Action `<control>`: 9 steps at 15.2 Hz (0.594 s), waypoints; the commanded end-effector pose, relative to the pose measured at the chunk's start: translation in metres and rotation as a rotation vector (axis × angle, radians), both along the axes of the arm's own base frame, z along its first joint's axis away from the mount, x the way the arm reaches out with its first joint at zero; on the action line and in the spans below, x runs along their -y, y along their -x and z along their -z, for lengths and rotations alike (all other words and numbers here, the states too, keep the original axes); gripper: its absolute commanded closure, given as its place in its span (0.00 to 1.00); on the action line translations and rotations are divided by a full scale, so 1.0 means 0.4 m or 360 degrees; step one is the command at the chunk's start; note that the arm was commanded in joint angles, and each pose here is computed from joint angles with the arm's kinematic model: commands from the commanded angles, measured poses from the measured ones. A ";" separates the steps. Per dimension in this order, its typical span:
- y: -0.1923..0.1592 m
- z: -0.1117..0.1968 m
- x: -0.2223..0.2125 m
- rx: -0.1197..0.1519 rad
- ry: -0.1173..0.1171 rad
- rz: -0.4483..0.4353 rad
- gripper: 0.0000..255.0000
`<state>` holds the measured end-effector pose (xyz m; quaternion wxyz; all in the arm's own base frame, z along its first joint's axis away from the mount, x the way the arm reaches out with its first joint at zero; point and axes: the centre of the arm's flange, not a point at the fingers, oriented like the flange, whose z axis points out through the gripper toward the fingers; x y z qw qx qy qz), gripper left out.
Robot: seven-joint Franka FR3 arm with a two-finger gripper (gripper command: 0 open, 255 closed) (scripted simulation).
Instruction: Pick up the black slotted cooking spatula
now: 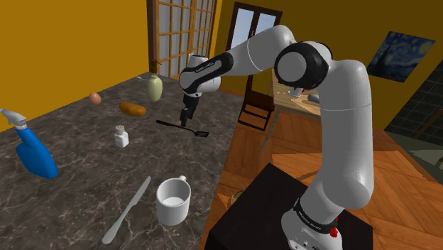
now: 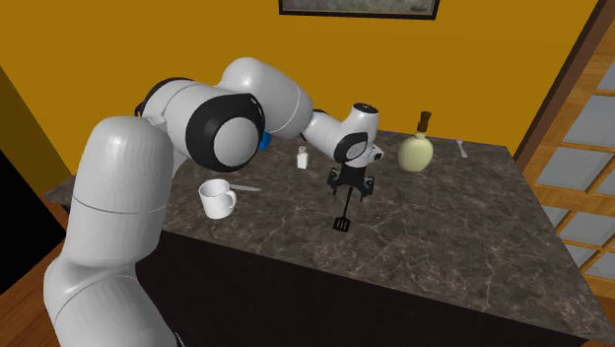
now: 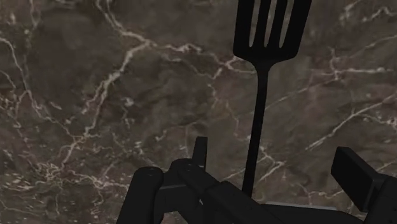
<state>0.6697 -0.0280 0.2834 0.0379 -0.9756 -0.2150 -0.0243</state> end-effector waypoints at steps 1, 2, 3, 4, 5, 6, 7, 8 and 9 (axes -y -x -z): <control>-0.008 0.026 -0.004 0.0000 -0.0003 -0.0006 0.00; -0.008 0.039 -0.004 0.0000 -0.0003 -0.0006 0.00; -0.008 0.052 -0.004 0.0000 -0.0003 -0.0006 0.00; -0.008 0.066 -0.004 0.0000 -0.0003 -0.0006 0.00; -0.008 0.079 -0.004 0.0000 -0.0003 -0.0006 0.00; -0.008 0.092 -0.004 0.0000 -0.0003 -0.0006 0.00; -0.008 0.113 -0.004 0.0000 -0.0003 -0.0006 0.00; -0.008 0.113 -0.004 0.0000 -0.0003 -0.0006 0.00; -0.008 0.113 -0.004 0.0000 -0.0003 -0.0006 0.00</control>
